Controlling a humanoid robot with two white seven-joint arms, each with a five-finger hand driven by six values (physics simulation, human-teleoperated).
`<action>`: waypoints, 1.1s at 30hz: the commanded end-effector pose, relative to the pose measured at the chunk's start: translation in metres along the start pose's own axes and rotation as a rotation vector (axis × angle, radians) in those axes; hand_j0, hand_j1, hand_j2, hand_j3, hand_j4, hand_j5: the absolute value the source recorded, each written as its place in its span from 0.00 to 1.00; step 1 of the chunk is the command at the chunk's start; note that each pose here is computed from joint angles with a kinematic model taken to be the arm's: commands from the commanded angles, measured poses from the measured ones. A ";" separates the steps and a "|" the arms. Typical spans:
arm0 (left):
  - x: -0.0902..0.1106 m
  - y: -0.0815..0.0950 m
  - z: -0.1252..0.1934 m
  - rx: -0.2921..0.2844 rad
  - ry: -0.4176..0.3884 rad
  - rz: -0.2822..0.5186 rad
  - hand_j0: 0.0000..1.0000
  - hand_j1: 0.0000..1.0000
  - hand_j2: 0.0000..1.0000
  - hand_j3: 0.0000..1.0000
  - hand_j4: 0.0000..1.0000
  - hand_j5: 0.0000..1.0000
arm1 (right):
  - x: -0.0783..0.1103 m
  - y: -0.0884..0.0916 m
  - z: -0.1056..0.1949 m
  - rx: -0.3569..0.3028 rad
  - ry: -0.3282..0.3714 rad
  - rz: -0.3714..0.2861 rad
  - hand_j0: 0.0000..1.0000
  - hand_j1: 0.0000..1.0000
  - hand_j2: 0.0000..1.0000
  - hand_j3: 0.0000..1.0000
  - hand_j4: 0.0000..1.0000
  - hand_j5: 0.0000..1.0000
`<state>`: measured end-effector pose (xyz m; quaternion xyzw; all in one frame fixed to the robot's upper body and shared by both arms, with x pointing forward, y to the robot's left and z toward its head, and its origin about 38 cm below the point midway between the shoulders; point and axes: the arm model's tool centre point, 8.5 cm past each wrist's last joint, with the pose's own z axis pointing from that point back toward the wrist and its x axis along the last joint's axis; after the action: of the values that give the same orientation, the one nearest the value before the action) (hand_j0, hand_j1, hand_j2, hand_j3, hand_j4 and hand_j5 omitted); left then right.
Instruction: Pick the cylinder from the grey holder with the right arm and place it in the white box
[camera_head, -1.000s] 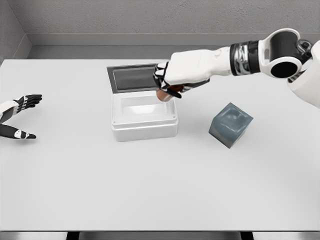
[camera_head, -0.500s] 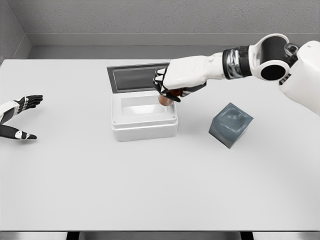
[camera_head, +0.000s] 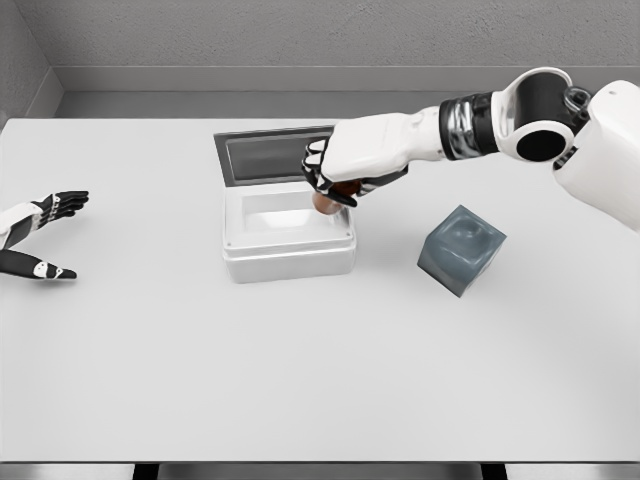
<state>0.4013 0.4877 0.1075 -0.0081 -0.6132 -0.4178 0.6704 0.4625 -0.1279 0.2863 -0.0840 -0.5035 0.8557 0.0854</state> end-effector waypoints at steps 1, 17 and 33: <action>0.001 0.001 0.000 0.005 -0.004 0.006 1.00 1.00 1.00 1.00 1.00 1.00 | 0.004 -0.003 0.001 -0.006 -0.009 0.008 0.12 0.12 0.12 0.12 0.12 0.12; 0.000 0.000 0.000 0.002 -0.001 0.002 1.00 1.00 1.00 1.00 1.00 1.00 | 0.006 -0.005 -0.002 0.000 -0.016 0.014 0.12 0.12 0.12 0.12 0.12 0.12; 0.000 0.000 -0.001 0.001 -0.002 0.002 1.00 1.00 1.00 1.00 1.00 1.00 | -0.001 -0.001 -0.004 0.015 -0.005 -0.002 0.12 0.12 0.12 0.12 0.12 0.12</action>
<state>0.4016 0.4860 0.1060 -0.0089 -0.6117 -0.4204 0.6701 0.4640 -0.1241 0.2842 -0.0818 -0.4953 0.8609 0.0834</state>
